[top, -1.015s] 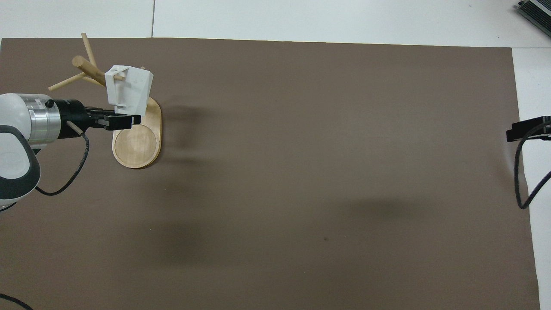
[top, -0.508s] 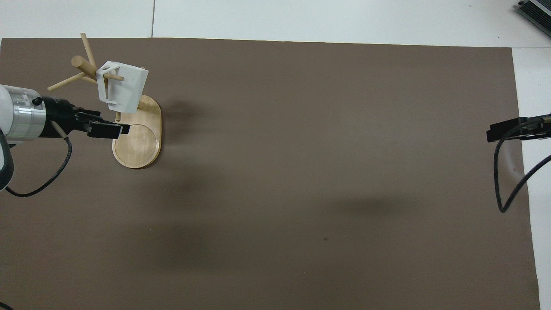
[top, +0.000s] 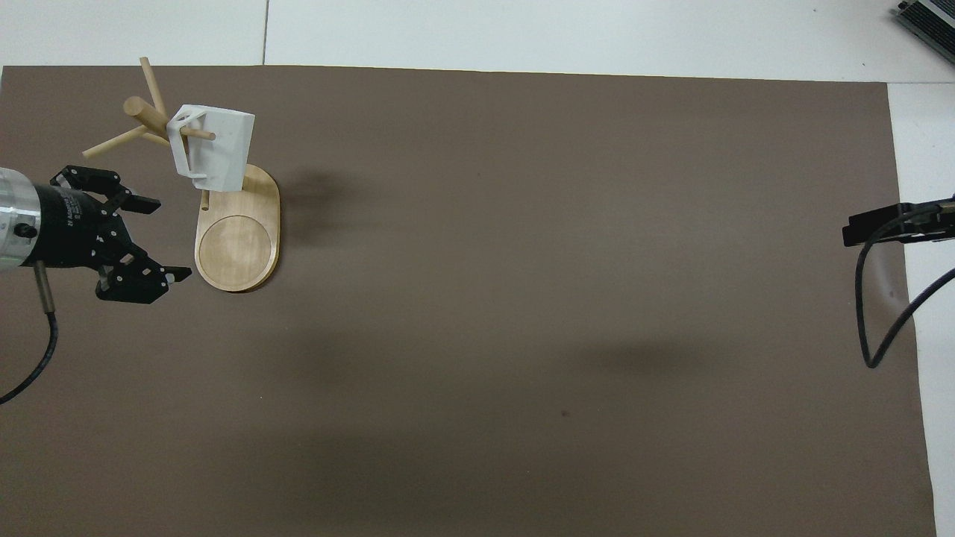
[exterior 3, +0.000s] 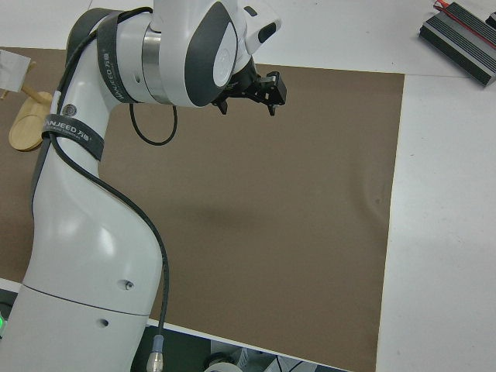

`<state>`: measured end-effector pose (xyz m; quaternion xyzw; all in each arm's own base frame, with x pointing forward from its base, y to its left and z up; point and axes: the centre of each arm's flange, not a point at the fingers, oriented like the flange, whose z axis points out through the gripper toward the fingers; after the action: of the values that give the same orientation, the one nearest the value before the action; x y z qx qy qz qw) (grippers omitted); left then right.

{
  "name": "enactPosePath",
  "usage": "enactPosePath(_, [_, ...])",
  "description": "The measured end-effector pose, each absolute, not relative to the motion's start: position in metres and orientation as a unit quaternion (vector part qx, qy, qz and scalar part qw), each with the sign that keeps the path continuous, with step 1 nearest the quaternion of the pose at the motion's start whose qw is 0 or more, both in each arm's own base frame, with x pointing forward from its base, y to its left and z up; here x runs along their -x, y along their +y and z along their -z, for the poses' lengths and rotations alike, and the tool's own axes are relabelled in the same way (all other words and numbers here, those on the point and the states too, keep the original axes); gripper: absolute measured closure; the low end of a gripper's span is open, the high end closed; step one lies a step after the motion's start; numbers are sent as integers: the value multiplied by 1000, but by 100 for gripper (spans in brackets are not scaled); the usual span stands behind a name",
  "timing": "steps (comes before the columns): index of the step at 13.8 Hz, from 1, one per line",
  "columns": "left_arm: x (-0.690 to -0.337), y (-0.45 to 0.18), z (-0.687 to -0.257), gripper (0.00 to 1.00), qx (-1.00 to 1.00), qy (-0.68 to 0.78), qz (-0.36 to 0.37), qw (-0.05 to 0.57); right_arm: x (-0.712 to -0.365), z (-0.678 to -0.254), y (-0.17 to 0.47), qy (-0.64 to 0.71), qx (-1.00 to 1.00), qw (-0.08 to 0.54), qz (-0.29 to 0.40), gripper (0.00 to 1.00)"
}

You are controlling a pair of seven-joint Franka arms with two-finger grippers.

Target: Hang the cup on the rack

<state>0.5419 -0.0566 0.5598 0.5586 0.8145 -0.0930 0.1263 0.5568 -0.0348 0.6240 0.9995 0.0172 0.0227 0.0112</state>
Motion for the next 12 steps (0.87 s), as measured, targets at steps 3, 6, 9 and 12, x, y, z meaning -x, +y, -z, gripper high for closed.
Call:
enactPosePath(3, [-537, -66, -569, 0, -684, 714, 65, 132, -557, -624, -29, 16, -999, -18, -26, 0])
enactPosePath(6, [-534, -74, -577, 0, -792, 596, 43, 124, -557, -624, -28, 15, -999, -22, -27, 0])
enactPosePath(9, [-536, -69, -591, 0, -876, 471, -5, 105, -557, -624, -28, 15, -999, -23, -27, 0])
enactPosePath(12, [-540, -64, -607, 0, -936, 341, -38, 80, -557, -624, -28, 15, -999, -23, -27, 0])
